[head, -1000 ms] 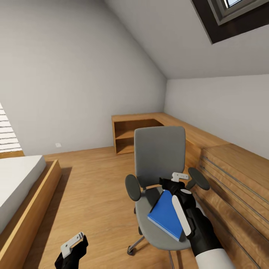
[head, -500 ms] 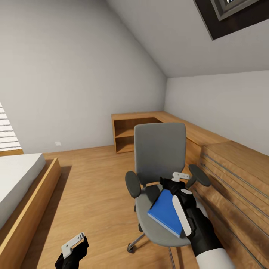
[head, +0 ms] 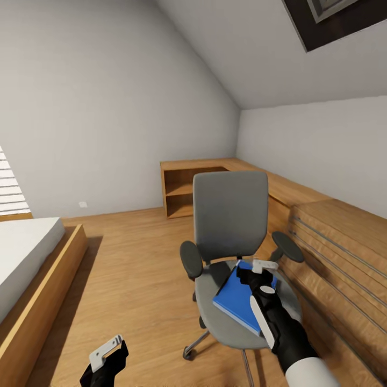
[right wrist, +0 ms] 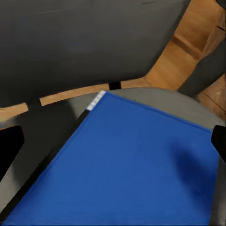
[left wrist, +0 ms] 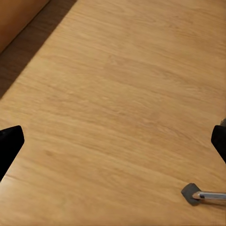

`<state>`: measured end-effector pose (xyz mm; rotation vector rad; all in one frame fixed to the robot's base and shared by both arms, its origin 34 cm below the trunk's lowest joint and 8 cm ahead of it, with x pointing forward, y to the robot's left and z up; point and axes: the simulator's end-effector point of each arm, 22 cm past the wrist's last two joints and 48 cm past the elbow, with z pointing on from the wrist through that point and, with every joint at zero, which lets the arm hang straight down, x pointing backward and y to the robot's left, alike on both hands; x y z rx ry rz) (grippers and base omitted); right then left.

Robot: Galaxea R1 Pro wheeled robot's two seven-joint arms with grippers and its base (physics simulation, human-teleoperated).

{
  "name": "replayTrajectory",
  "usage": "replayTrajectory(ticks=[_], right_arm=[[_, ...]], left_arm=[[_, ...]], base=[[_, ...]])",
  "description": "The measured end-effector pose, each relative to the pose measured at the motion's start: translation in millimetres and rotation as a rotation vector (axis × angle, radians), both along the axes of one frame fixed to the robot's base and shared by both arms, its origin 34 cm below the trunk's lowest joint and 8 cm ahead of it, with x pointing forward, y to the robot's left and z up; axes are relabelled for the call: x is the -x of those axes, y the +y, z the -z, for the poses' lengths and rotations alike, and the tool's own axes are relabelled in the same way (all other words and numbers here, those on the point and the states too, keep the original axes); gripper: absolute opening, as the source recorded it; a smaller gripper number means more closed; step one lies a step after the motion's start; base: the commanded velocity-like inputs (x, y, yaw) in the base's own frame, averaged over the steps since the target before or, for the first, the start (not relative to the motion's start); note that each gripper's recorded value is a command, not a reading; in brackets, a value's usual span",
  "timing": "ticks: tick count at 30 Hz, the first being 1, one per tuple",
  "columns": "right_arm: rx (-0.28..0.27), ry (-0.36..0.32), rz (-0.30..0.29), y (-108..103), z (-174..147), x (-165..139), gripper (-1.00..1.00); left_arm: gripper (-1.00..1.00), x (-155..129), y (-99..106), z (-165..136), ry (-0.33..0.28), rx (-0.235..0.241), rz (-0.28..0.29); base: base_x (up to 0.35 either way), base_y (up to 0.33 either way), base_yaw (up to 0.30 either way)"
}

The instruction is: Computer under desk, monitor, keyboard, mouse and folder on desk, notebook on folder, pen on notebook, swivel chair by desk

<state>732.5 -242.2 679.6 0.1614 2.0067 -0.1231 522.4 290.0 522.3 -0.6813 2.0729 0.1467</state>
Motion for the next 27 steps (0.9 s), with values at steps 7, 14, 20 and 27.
replayTrajectory(ticks=[7,14,20,27], right_arm=[[0.07,-0.005,-0.001,-7,48,-8,1.0],[0.076,0.01,-0.009,-5,55,-9,1.0],[0.077,0.018,-0.012,-4,57,-8,1.0],[0.082,0.068,-0.02,-3,66,-3,1.0]], left_arm=[[1.0,3,-5,12,0.003,-0.002,0.015],[1.0,4,-1,13,0.009,-0.017,0.027],[1.0,4,-1,13,0.009,-0.018,0.027],[1.0,4,-1,13,0.008,-0.019,0.027]], base=[[0.0,0.0,0.0],[0.124,0.0,0.0],[0.298,0.0,0.0],[0.319,0.0,0.0]])
